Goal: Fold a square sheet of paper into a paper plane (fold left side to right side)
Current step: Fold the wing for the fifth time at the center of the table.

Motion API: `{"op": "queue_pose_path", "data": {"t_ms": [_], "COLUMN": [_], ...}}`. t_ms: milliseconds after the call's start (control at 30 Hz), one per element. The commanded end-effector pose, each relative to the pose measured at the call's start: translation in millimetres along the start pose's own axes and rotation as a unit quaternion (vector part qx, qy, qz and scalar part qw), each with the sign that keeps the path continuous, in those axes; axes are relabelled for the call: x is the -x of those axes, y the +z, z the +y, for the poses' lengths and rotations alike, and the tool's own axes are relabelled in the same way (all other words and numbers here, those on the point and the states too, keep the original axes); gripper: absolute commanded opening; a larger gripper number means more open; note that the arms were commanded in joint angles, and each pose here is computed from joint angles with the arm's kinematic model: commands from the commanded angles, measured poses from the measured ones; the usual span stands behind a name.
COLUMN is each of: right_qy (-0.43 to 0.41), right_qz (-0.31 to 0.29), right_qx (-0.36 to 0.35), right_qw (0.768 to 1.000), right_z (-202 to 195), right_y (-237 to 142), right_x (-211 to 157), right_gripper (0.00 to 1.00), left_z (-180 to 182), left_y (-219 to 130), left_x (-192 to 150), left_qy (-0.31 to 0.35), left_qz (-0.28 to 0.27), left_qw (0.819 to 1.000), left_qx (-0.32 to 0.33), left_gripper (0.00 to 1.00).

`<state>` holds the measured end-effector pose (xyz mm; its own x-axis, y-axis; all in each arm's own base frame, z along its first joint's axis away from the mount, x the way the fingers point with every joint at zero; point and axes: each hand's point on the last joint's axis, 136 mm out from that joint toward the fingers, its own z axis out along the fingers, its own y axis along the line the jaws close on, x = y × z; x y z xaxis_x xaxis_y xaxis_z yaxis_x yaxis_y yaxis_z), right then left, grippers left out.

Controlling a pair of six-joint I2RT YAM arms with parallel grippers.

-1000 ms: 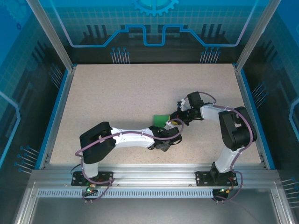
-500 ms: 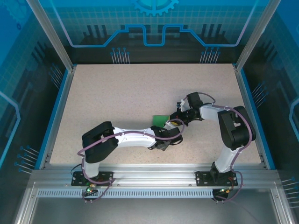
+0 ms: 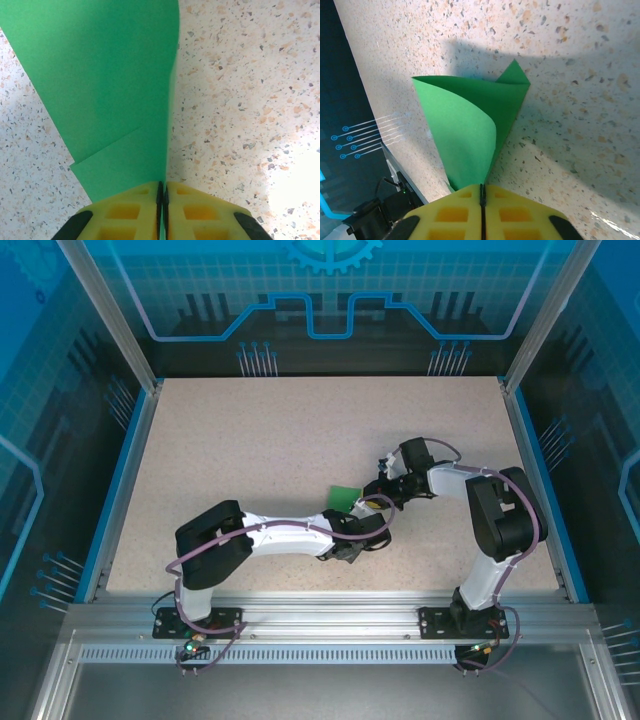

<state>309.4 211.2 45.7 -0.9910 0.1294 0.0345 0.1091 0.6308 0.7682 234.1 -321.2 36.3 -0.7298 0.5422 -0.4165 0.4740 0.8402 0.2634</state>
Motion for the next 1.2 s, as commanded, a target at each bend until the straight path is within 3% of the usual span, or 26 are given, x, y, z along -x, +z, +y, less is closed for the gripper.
{"op": "queue_pose_path", "data": {"t_ms": [0,233,400,533,733,1000,1167], "right_qy": [-0.029,-0.073,-0.097,-0.11,-0.127,-0.136,-0.144], "right_qz": [-0.032,-0.158,-0.205,-0.216,-0.218,-0.202,-0.2], "right_qx": [-0.009,-0.06,-0.09,-0.075,-0.056,-0.052,-0.046], "right_qw": [0.999,0.983,0.97,0.967,0.966,0.969,0.968], "right_z": [11,7,-2,-4,-7,-9,-5], "right_y": [-16,-77,-103,-103,-91,-64,-51], "right_x": [9,18,3,-13,-35,-49,-50], "right_gripper": [0.23,0.64,0.78,0.79,0.8,0.73,0.71], "left_z": [-3,-11,-15,-16,-16,-12,-7], "left_y": [-3,-10,-16,-21,-22,-24,-24], "left_x": [2,8,15,22,27,34,35], "left_qy": [-0.002,-0.042,-0.085,-0.141,-0.223,-0.284,-0.305], "left_qz": [0.009,0.014,0.021,0.022,0.019,0.002,-0.004], "left_qw": [1.0,0.994,0.982,0.959,0.91,0.853,0.833], "left_qx": [-0.011,-0.096,-0.169,-0.244,-0.348,-0.438,-0.461], "left_gripper": [0.11,0.1,0.1,0.09,0.09,0.04,0.03]}}
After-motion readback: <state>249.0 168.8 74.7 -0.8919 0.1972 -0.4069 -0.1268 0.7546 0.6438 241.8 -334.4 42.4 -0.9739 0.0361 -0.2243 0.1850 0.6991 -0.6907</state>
